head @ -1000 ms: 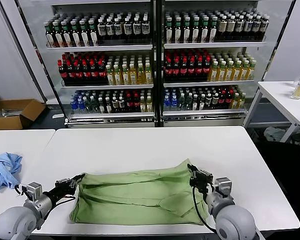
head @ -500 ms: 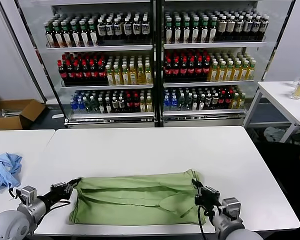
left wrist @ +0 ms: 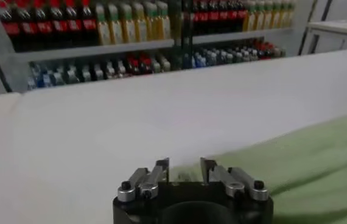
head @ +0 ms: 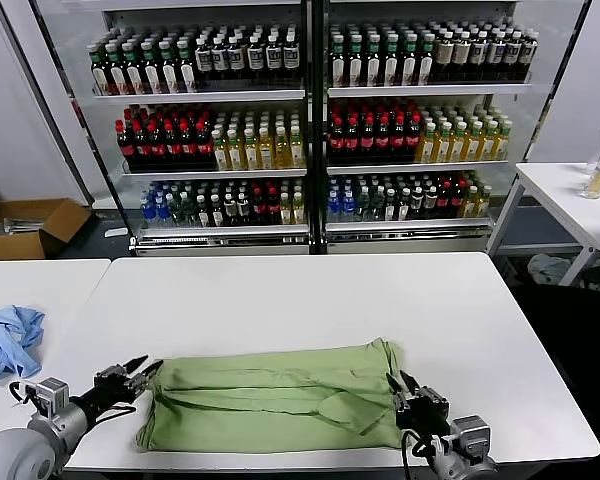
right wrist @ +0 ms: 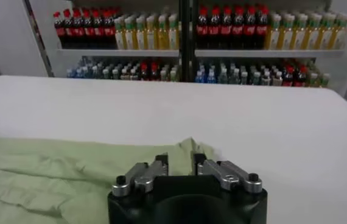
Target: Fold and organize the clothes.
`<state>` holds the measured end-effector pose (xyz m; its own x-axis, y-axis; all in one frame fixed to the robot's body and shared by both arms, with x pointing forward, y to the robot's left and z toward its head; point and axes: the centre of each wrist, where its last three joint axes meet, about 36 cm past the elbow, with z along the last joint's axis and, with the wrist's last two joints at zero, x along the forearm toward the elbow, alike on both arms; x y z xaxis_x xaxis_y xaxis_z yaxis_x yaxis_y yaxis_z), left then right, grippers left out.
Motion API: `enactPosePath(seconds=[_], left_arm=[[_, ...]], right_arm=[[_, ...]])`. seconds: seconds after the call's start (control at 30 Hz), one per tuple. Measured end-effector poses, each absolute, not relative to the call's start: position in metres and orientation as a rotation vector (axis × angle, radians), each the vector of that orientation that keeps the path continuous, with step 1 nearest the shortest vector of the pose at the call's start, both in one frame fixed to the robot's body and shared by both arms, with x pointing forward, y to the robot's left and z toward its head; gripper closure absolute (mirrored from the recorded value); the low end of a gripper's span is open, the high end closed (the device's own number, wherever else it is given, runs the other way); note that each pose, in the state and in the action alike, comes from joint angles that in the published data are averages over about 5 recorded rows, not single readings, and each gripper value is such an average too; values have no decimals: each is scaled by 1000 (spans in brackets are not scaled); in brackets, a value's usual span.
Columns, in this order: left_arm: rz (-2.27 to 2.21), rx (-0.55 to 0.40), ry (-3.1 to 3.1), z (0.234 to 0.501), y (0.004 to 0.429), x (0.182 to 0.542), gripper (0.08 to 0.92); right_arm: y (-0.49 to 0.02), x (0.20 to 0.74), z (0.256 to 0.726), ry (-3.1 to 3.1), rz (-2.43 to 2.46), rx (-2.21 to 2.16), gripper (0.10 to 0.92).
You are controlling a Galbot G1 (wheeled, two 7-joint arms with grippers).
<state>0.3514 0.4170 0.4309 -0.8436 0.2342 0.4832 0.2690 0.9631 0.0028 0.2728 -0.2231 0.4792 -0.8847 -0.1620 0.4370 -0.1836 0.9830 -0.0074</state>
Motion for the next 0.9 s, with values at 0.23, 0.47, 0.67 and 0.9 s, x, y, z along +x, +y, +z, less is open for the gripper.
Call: enactPosePath(seconds=[0.23, 0.47, 0.67, 0.9], left_arm=[[-75, -165, -2674, 434, 379, 336, 349], [-17, 3, -2659, 424, 338, 319, 191], [30, 119, -2618, 414, 314, 315, 177], [63, 201, -2570, 410, 297, 313, 203]], right_arm=[[-220, 267, 476, -2680, 97, 224, 383], [-214, 264, 474, -2686, 130, 225, 215], [-211, 261, 471, -2683, 145, 225, 200], [-210, 261, 470, -2685, 163, 220, 199]])
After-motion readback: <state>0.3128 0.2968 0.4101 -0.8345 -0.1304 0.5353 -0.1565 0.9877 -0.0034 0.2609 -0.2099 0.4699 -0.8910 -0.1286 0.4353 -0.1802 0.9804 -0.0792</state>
